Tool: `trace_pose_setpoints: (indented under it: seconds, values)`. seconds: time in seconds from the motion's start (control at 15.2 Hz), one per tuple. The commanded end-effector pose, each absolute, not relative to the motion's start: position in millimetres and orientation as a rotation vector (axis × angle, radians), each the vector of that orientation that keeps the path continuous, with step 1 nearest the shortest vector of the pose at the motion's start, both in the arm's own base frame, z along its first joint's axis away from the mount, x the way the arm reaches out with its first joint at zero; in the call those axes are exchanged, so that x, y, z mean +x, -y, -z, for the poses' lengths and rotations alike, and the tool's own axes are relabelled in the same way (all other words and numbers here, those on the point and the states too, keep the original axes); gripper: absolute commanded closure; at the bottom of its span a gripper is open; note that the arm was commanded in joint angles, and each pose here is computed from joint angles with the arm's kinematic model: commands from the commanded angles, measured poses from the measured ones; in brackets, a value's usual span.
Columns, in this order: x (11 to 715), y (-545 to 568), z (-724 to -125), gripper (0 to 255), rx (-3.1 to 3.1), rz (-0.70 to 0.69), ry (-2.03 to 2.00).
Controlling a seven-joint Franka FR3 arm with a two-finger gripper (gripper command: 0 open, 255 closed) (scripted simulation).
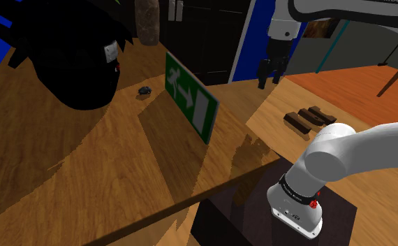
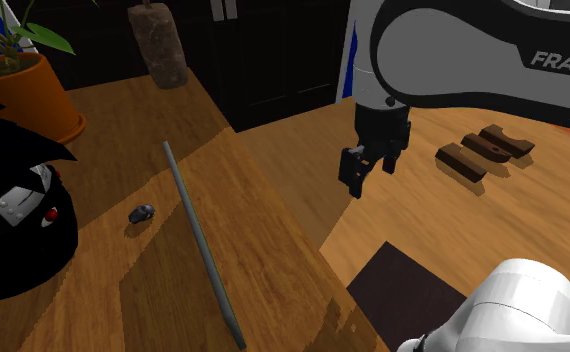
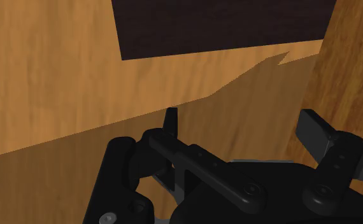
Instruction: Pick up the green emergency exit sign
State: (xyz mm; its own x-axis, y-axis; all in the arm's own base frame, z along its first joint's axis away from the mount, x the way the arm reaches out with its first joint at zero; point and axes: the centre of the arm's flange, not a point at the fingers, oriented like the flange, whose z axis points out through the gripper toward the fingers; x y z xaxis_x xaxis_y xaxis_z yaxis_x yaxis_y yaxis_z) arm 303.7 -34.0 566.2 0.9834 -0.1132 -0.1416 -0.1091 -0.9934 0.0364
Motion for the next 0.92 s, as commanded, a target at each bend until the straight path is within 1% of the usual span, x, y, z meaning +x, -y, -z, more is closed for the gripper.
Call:
trace_pose_setpoints:
  seconds: [0.0, 0.86]
  values:
    - [304, 34, -566, 0, 3.100, 0.224, 0.174]
    - [355, -124, -608, 0, 3.080, 0.137, 0.306]
